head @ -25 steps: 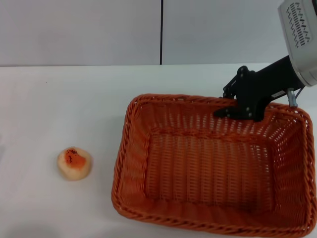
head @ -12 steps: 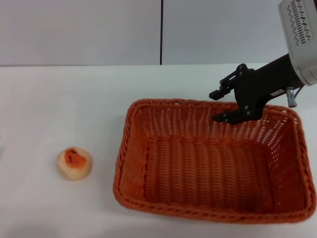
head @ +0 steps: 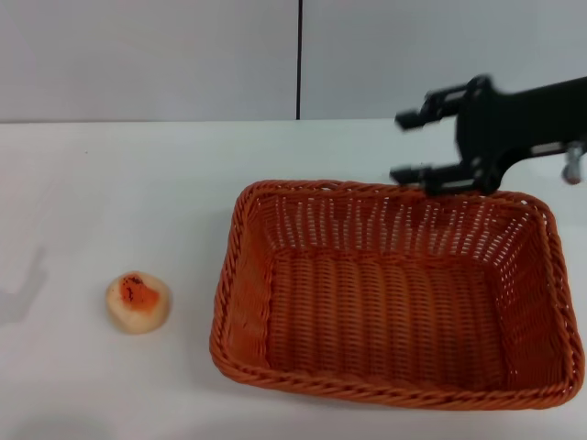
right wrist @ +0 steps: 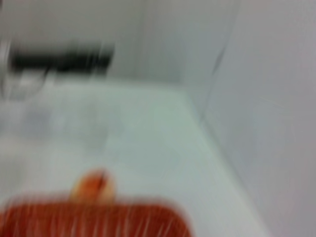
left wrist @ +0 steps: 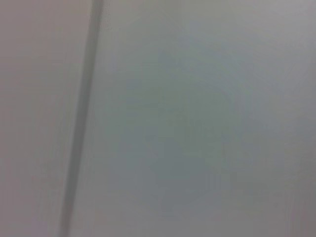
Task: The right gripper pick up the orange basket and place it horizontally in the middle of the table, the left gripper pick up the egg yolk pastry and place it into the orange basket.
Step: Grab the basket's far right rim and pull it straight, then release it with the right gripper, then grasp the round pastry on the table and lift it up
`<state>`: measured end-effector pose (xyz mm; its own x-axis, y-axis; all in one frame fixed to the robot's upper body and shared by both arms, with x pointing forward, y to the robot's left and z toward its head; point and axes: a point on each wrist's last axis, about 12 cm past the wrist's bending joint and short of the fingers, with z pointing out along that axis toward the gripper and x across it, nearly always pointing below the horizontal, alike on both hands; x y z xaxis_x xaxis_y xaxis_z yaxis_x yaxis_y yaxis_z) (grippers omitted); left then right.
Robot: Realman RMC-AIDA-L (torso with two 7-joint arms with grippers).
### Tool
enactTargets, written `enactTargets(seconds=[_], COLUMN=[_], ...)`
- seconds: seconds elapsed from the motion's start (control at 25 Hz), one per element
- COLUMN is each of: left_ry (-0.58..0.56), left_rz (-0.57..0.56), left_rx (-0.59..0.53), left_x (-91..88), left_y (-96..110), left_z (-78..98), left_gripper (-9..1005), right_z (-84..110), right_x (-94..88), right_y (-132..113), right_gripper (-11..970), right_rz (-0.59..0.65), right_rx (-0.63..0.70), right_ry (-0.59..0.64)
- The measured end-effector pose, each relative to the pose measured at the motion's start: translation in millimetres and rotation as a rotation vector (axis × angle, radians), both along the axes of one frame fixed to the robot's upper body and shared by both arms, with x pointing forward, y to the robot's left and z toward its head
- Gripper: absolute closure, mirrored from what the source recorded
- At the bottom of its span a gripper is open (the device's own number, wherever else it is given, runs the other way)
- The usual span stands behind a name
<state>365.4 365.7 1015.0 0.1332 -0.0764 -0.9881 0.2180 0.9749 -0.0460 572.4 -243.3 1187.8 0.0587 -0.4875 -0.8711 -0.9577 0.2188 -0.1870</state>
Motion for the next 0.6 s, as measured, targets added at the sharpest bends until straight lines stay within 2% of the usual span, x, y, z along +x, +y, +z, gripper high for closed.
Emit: enactTargets(seconds=[0.04, 0.08, 0.12, 0.16, 0.2, 0.24, 0.28, 0.32, 0.36, 0.4, 0.44, 0.52, 0.56, 0.6], left_ry=[0.015, 0.035, 0.079, 0.079, 0.098, 0.117, 0.147, 0.193, 0.193, 0.224, 0.248, 0.284, 0.306, 0.332], left_rz=[-0.039, -0.079, -0.158, -0.158, -0.189, -0.219, -0.263, -0.323, -0.323, -0.363, -0.400, -0.449, -0.481, -0.510], left_rx=[0.010, 0.020, 0.046, 0.046, 0.059, 0.075, 0.102, 0.144, 0.144, 0.174, 0.202, 0.234, 0.246, 0.256], left_x=[5.1, 10.9, 24.3, 24.3, 30.1, 35.7, 44.5, 57.0, 57.0, 64.6, 72.2, 80.3, 85.6, 89.5], left_y=[2, 4, 6, 6, 5, 5, 4, 1, 1, -1, -4, -8, -11, -12], left_z=[1.5, 3.2, 6.9, 6.9, 8.1, 9.5, 11.6, 14.5, 14.5, 15.6, 17.1, 18.2, 19.3, 20.5], left_gripper=[262, 262, 263, 263, 263, 263, 263, 264, 264, 264, 264, 265, 265, 265], right_z=[0.0, 1.7, 1.9, 1.9, -2.6, -2.6, -5.8, -12.2, -12.2, -21.4, -21.4, -34.8, -34.8, -44.6], right_x=[0.0, -6.8, -20.6, -20.6, -36.8, -36.8, -44.1, -58.8, -58.8, -74.1, -74.1, -95.0, -95.0, -106.7], right_y=[0, -9, -25, -25, -45, -45, -54, -74, -74, -90, -90, -106, -106, -114], right_gripper=[321, 321, 321, 321, 321, 321, 321, 321, 321, 321, 321, 321, 321, 321], right_rz=[0.000, -0.037, -0.102, -0.102, -0.170, -0.170, -0.204, -0.279, -0.279, -0.351, -0.351, -0.420, -0.420, -0.463], right_rx=[0.000, 0.061, 0.195, 0.195, 0.345, 0.345, 0.407, 0.551, 0.551, 0.670, 0.670, 0.807, 0.807, 0.859], right_ry=[0.000, -0.002, -0.013, -0.013, -0.031, -0.031, -0.040, -0.078, -0.078, -0.114, -0.114, -0.175, -0.175, -0.201])
